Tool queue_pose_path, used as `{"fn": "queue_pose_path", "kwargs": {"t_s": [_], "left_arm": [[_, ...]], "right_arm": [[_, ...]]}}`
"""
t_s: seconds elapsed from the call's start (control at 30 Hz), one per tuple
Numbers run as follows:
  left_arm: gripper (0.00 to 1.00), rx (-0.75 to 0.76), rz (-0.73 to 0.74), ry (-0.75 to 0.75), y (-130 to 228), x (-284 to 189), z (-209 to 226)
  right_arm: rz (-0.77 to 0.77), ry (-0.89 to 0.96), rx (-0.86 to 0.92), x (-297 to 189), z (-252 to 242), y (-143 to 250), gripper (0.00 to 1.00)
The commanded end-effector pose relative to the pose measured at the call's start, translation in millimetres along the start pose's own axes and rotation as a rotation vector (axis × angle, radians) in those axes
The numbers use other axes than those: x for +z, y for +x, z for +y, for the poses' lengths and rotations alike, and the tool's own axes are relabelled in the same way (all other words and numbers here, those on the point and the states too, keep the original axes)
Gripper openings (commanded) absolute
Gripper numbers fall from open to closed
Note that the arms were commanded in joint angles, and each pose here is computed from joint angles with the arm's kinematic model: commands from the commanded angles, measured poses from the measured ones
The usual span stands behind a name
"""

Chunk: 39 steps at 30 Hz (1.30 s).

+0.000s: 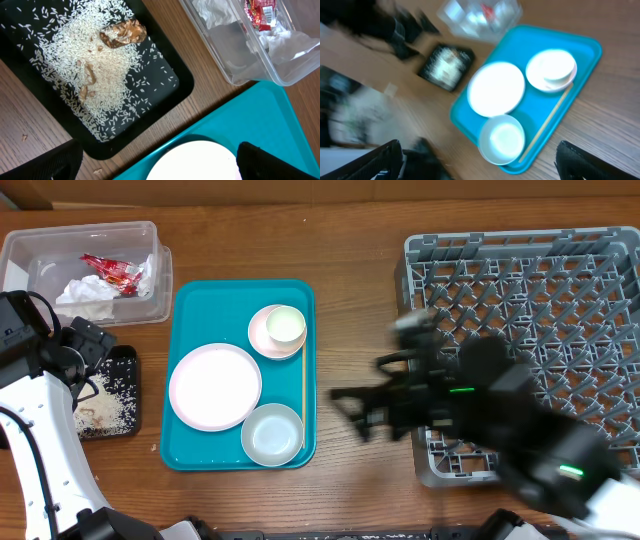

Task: Sort waste into correct bins and load items into the dishwasher
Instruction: 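Move the right gripper to the white bowl and grasp its rim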

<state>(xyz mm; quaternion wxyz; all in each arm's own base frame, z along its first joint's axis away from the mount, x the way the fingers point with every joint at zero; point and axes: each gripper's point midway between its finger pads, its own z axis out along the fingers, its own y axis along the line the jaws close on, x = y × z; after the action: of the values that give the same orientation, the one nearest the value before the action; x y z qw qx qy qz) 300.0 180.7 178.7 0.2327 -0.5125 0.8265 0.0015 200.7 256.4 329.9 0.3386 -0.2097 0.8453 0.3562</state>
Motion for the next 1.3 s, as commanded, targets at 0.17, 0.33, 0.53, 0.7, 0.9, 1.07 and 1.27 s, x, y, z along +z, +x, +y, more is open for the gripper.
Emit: {"fn": "queue_pose_path", "kwargs": {"t_s": [0.17, 0.33, 0.53, 0.7, 0.9, 1.07, 1.27], "left_arm": [[1.00, -0.010, -0.002, 0.006, -1.7, -0.7, -1.9], [1.00, -0.009, -0.001, 0.006, -1.5, -0.7, -2.0], [1.00, -0.009, -0.002, 0.006, -1.6, -0.7, -2.0], [1.00, -0.009, -0.002, 0.006, -1.6, -0.7, -2.0], [1.00, -0.009, -0.001, 0.006, -1.5, -0.7, -2.0], [1.00, -0.009, -0.001, 0.006, -1.5, -0.7, -2.0], [1.00, -0.009, -0.001, 0.006, -1.5, -0.7, -2.0]], "right_arm": [[0.173, 0.290, -0.161, 142.1, 17.8, 79.3, 0.99], [0.316, 0.270, -0.184, 187.1, 18.7, 128.1, 0.99], [0.407, 0.151, -0.153, 219.9, 33.7, 158.8, 0.99], [0.420, 0.245, -0.175, 236.3, 10.4, 172.7, 1.00], [0.448, 0.292, -0.184, 250.7, -3.8, 189.6, 1.00], [0.443, 0.265, -0.198, 256.3, 9.0, 199.0, 0.82], [0.406, 0.313, -0.227, 261.9, 13.6, 210.7, 0.69]]}}
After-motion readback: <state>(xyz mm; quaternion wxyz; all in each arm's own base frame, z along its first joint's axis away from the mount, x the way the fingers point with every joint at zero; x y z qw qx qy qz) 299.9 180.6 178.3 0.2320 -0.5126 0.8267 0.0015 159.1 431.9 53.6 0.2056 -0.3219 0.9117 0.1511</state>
